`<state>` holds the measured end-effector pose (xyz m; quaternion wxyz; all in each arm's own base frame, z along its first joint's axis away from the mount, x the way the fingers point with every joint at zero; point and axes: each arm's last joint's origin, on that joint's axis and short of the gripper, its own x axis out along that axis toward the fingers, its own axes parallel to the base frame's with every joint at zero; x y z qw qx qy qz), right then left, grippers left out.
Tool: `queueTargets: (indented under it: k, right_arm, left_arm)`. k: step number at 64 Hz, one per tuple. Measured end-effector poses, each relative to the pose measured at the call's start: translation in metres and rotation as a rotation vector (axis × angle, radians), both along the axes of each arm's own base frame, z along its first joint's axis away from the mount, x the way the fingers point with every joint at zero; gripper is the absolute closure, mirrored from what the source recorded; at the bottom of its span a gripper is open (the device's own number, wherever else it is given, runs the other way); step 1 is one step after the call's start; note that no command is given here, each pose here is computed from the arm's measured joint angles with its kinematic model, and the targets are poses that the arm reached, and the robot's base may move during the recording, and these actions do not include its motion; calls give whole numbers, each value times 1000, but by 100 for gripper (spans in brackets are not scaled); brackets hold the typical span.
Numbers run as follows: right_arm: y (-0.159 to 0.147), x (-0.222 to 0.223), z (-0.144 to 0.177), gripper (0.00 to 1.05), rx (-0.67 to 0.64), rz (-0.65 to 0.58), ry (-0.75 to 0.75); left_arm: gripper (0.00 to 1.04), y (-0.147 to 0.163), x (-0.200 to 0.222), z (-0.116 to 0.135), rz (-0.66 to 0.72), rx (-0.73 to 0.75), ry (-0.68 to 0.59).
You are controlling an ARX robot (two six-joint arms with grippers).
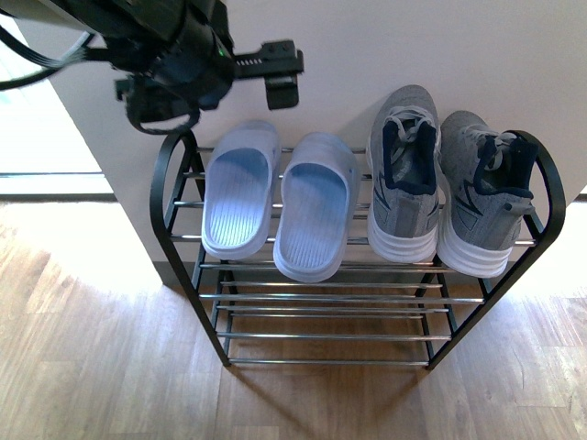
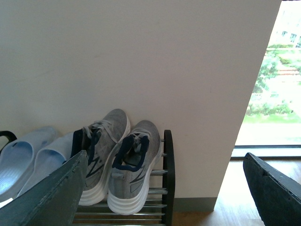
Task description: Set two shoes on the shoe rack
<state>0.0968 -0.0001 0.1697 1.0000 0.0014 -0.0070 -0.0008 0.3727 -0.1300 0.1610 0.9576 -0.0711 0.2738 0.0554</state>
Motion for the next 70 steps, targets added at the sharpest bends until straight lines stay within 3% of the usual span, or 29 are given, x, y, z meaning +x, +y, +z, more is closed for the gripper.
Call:
queueTargets:
  k: [15, 23, 36, 39, 45, 52, 70]
  right_arm:
    - [0, 0, 0, 9, 0, 0, 0]
    - [0, 0, 0, 9, 0, 0, 0]
    - [0, 0, 0, 9, 0, 0, 0]
    - [0, 0, 0, 9, 0, 0, 0]
    - [0, 0, 0, 9, 0, -1, 0]
    - [0, 0, 0, 9, 0, 0, 0]
    - [0, 0, 0, 9, 0, 0, 0]
  left_arm:
    - [9, 52, -86, 35, 284, 89, -77]
    - [9, 77, -148, 60, 454, 75, -189]
    - [10, 84, -170, 70, 463, 19, -248]
    - [19, 88, -170, 63, 294, -61, -315]
    - [38, 95, -184, 49, -29, -7, -489]
    - [56, 102, -195, 48, -99, 69, -559]
    - [103, 115, -217, 29, -114, 125, -550]
